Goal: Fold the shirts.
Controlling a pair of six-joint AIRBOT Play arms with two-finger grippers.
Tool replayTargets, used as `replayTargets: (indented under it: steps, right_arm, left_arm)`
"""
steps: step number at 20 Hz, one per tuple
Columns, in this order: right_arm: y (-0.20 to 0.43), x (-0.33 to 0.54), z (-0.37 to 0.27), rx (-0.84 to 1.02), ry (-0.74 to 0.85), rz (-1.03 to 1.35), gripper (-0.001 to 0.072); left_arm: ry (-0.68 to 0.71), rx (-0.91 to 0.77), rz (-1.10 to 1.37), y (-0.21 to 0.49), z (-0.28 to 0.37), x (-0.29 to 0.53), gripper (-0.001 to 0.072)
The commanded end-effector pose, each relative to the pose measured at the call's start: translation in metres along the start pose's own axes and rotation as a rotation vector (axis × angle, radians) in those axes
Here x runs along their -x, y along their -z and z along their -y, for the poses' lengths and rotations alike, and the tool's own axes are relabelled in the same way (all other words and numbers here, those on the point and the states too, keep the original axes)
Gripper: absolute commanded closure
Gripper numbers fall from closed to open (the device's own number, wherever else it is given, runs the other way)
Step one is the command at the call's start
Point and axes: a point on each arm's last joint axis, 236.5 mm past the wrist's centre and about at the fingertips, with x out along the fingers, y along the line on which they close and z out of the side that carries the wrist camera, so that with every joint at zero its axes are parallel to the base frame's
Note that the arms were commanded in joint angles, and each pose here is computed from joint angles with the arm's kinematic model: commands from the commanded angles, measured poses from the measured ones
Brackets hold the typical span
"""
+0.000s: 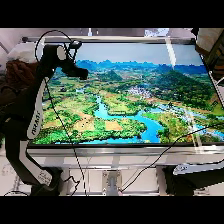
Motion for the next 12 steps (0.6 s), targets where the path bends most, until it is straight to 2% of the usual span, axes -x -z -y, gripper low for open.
replayTargets:
  steps: [1,6,12]
  right_arm:
    - [0.0,0.0,0.0,0.001,0.0,0.0,0.0681]
    - [0.0,0.001,0.001,-0.002,0.001,0.001,0.0681]
    - [0.0,0.001,0.001,-0.002,0.001,0.001,0.068]
  left_arm:
    - [0.051,0.022,0.066,-0.016,0.012,0.0,0.0224]
    - [0.151,0.063,0.125,-0.031,0.034,0.004,0.0225]
    - [0.336,0.134,0.164,-0.043,0.074,0.016,0.0225]
